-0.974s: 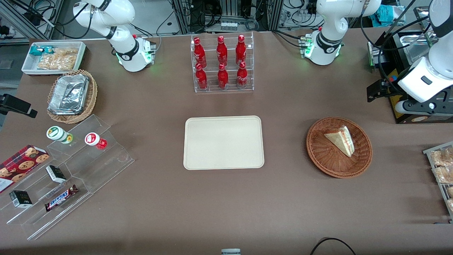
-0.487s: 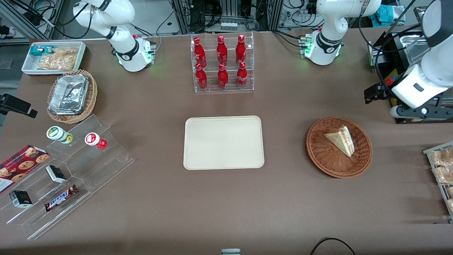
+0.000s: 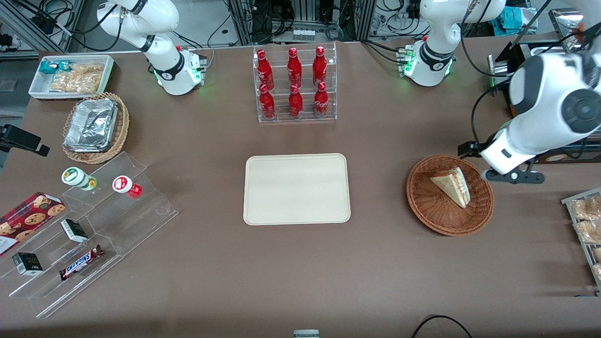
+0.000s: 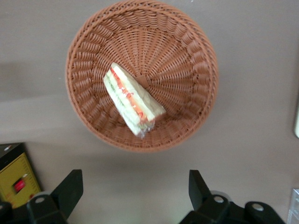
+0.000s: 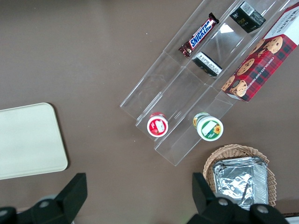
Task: Place sandwich from basket to tray
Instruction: 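Move the left gripper over the wicker basket above the sandwich, then lower the open left gripper around the wrapped sandwich and close it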
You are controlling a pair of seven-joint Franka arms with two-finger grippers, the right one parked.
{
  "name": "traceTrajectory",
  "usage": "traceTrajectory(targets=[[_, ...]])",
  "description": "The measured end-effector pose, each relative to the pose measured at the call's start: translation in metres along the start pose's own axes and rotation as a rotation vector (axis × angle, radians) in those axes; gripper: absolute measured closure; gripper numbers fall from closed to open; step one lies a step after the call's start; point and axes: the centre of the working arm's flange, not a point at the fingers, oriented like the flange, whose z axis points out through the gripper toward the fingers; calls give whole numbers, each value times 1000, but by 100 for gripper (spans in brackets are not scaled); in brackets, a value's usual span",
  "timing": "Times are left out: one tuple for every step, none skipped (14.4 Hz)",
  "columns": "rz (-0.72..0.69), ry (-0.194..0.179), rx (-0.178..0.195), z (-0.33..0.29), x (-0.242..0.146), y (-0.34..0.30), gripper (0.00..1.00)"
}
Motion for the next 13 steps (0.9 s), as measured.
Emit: traceTrajectory(targets=[[-8,19,-2,21,-1,-4,0],[-24,39,-5,39,-2,-9,0],[-59,55,-8,55,-5,-14,0],[-113,61,-12,67,-8,-17,0],[-175,59,-14,74,-10,-18,0],[-238,58,-16,78,-12,-17,0],[-301,64,-19,79,-12,-16,0],[-368,80,-24,81,-11,-16,0],[-442,99,-31,84,-11,-15,0],[-518,116,-39,88,-11,-15,0],[-598,126,-48,94,-12,-14,0],[-685,134,-57,98,-12,-13,0],[-771,142,-68,102,-11,-12,0]])
